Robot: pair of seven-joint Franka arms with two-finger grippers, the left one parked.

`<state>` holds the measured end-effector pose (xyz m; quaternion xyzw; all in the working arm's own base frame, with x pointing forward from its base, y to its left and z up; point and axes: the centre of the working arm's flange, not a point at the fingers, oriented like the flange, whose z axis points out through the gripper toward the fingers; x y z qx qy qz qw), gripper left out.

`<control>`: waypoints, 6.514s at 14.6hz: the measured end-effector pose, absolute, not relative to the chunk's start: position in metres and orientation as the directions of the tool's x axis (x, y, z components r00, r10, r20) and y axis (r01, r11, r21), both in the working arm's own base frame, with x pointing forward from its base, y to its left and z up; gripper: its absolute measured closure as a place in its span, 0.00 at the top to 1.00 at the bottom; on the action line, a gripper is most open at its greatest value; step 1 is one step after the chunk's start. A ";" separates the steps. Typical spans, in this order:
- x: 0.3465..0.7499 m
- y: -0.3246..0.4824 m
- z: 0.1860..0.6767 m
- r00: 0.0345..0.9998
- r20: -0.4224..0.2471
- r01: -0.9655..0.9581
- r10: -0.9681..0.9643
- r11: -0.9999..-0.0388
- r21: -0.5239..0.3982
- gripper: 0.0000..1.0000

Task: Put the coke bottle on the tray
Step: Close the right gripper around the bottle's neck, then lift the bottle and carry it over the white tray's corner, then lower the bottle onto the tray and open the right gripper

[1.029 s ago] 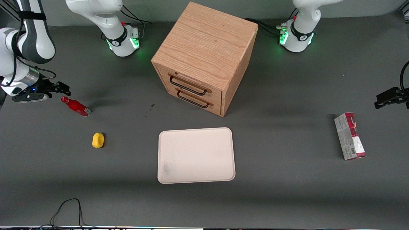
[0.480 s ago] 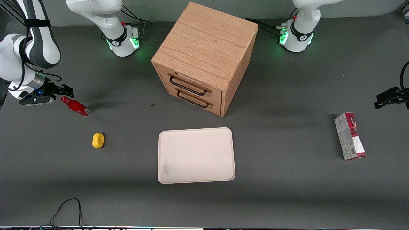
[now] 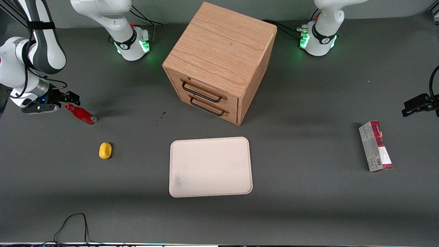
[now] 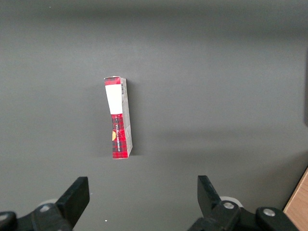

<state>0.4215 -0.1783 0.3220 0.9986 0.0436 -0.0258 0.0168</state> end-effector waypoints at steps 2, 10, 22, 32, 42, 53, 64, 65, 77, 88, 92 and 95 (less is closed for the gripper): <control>0.423 -0.178 0.320 0.995 -0.051 0.089 0.088 -0.995 0.035 0.96; 0.429 -0.175 0.313 0.994 -0.045 0.102 0.100 -0.994 0.047 0.94; 0.436 -0.171 0.318 0.993 -0.035 0.115 0.113 -0.992 0.053 0.32; 0.497 -0.134 0.543 0.979 -0.153 0.139 0.135 -0.990 0.016 0.32; 0.559 -0.071 0.625 0.982 -0.180 0.051 0.047 -0.999 0.017 0.32; 0.688 0.176 0.504 0.915 -0.146 -0.385 -0.375 -0.922 -0.046 0.32; 0.714 0.274 0.369 0.892 -0.064 -0.449 -0.447 -0.894 -0.010 0.32; 0.713 0.279 0.360 0.892 -0.064 -0.448 -0.447 -0.894 -0.007 0.32; 0.720 0.282 0.329 0.874 -0.059 -0.484 -0.483 -0.875 -0.014 0.32; 0.719 0.290 0.324 0.878 -0.055 -0.478 -0.476 -0.878 -0.023 0.68; 0.720 0.290 0.325 0.878 -0.053 -0.478 -0.476 -0.878 -0.026 1.00; 0.720 0.290 0.326 0.878 -0.052 -0.478 -0.477 -0.878 -0.027 1.00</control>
